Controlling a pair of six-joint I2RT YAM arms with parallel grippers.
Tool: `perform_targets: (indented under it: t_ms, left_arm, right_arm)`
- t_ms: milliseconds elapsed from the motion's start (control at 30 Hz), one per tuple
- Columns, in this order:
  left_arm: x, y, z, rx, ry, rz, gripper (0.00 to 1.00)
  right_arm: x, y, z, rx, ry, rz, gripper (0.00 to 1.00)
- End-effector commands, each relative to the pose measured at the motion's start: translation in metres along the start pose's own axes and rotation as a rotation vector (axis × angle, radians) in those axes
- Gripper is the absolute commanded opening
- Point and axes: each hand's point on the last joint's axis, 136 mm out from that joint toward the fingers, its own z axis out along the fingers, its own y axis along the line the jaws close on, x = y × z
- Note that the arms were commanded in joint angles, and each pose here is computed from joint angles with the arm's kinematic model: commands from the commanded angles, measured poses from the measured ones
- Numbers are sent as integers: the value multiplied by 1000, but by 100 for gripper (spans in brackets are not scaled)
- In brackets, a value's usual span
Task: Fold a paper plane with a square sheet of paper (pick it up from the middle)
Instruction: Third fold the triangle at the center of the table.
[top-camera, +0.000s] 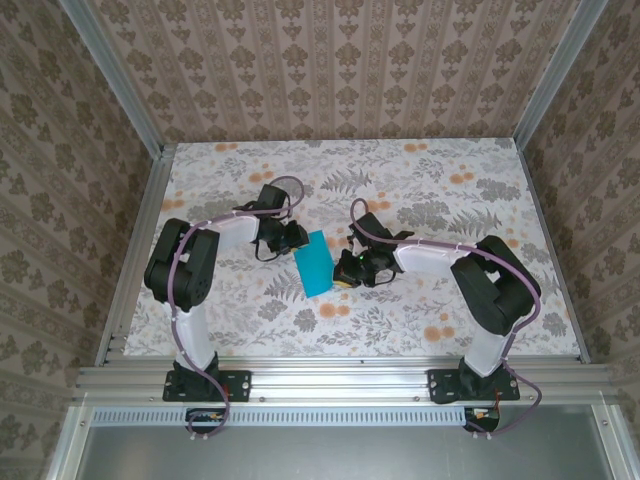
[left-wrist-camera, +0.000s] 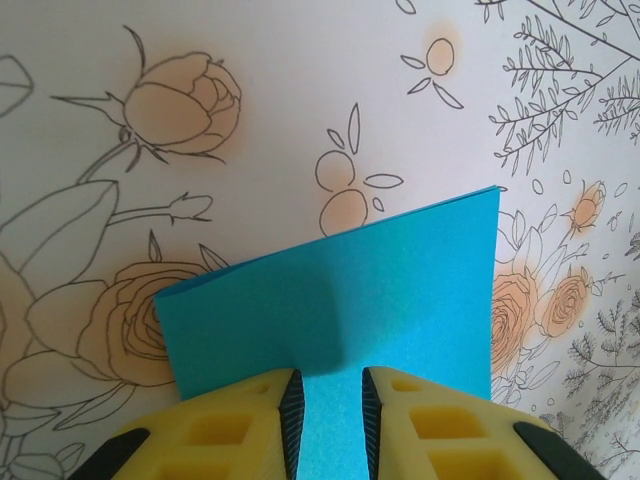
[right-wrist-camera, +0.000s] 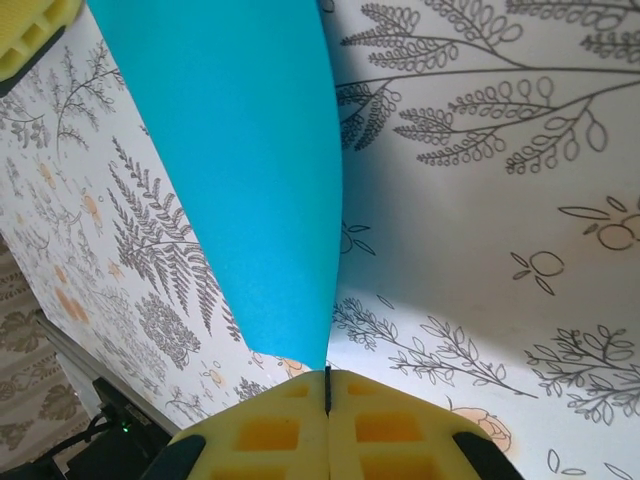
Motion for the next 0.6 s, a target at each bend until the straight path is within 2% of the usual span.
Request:
perform_targets:
  t_ms: [0, 233, 567]
  left_arm:
    - [14, 19, 14, -55, 49, -15, 26]
    - [18, 24, 18, -67, 60, -23, 25]
    - [19, 25, 19, -68, 65, -22, 23]
  right_arm:
    - [-4, 22, 1, -65, 2, -22, 6]
    - [-21, 51, 14, -177, -20, -29, 6]
    - [-37, 57, 31, -205, -40, -19, 6]
